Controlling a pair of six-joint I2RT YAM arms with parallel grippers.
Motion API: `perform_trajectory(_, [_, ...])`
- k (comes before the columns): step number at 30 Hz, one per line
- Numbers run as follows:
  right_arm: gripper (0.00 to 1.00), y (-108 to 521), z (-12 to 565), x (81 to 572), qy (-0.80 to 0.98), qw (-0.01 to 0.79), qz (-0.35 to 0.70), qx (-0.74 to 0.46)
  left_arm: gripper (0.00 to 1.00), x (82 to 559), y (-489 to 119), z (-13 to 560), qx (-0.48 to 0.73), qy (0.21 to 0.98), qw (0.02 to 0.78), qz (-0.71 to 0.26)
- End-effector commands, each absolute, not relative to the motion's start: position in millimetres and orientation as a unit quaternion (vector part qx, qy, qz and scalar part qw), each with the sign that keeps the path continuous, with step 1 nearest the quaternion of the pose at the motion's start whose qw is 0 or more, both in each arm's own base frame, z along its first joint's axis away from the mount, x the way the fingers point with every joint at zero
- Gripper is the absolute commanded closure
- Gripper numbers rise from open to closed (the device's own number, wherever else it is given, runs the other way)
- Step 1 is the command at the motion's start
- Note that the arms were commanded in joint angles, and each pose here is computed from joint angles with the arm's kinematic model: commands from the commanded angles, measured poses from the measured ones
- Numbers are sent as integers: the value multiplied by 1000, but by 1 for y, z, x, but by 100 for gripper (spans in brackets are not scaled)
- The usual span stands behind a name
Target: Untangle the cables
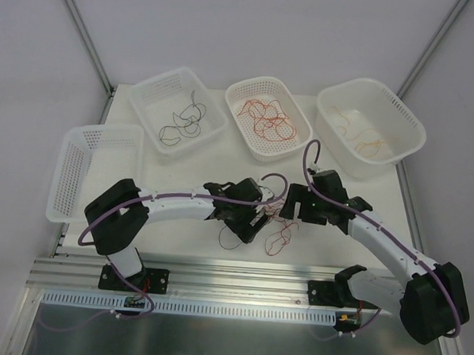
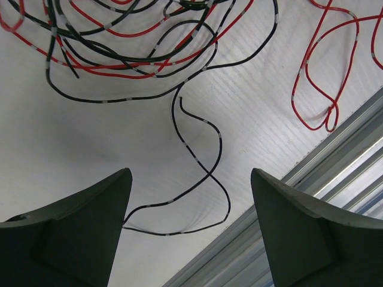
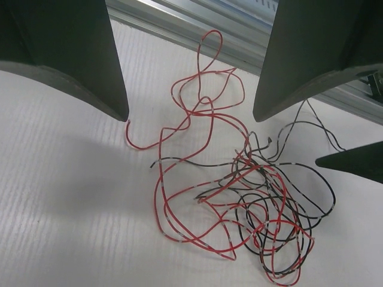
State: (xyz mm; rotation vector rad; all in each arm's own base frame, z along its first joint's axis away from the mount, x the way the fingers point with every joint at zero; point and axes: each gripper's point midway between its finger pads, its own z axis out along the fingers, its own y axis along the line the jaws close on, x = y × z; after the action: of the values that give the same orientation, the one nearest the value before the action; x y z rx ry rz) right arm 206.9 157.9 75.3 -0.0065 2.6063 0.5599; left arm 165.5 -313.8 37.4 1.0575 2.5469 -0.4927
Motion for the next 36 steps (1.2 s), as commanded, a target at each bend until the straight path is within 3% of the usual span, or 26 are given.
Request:
perform_trajectory(1, [11,168,75,213,945,235,227,15,24,159,-323,35,358,902,157,-185])
perform_trajectory(3, [10,171,70,214,946,227,229,16,31,157,-319,27,352,907,149,-177])
perform_trajectory(4, [11,173,69,214,947,224,231,18,42,156,-319,25,349,909,146,-176])
perform_trajectory(7, [10,180,63,215,948,215,234,17,58,156,-317,24,344,911,145,-174])
perform_trajectory(8, [11,183,61,214,949,212,234,12,71,157,-317,25,343,911,148,-173])
perform_trajectory(10, [11,186,57,213,951,207,229,8,83,158,-316,28,341,911,154,-172])
perform_trajectory(11, [10,190,56,212,952,205,228,2,95,158,-315,30,341,911,156,-173])
perform_trajectory(12, [11,189,52,212,955,201,220,1,99,159,-314,31,339,911,159,-172])
perform_trajectory(17, [16,188,41,207,960,187,207,-4,100,157,-307,41,326,912,174,-176])
perform_trajectory(20, [35,182,37,207,964,187,191,-2,100,161,-300,53,312,913,195,-176])
perform_trajectory(21, [49,179,37,208,965,188,185,-1,100,162,-296,57,303,915,199,-177])
perform_trajectory(27, [95,162,39,210,967,194,164,4,100,184,-255,85,218,933,225,-177])
perform_trajectory(36, [99,109,77,217,963,244,111,25,100,235,-141,144,23,946,305,-109])
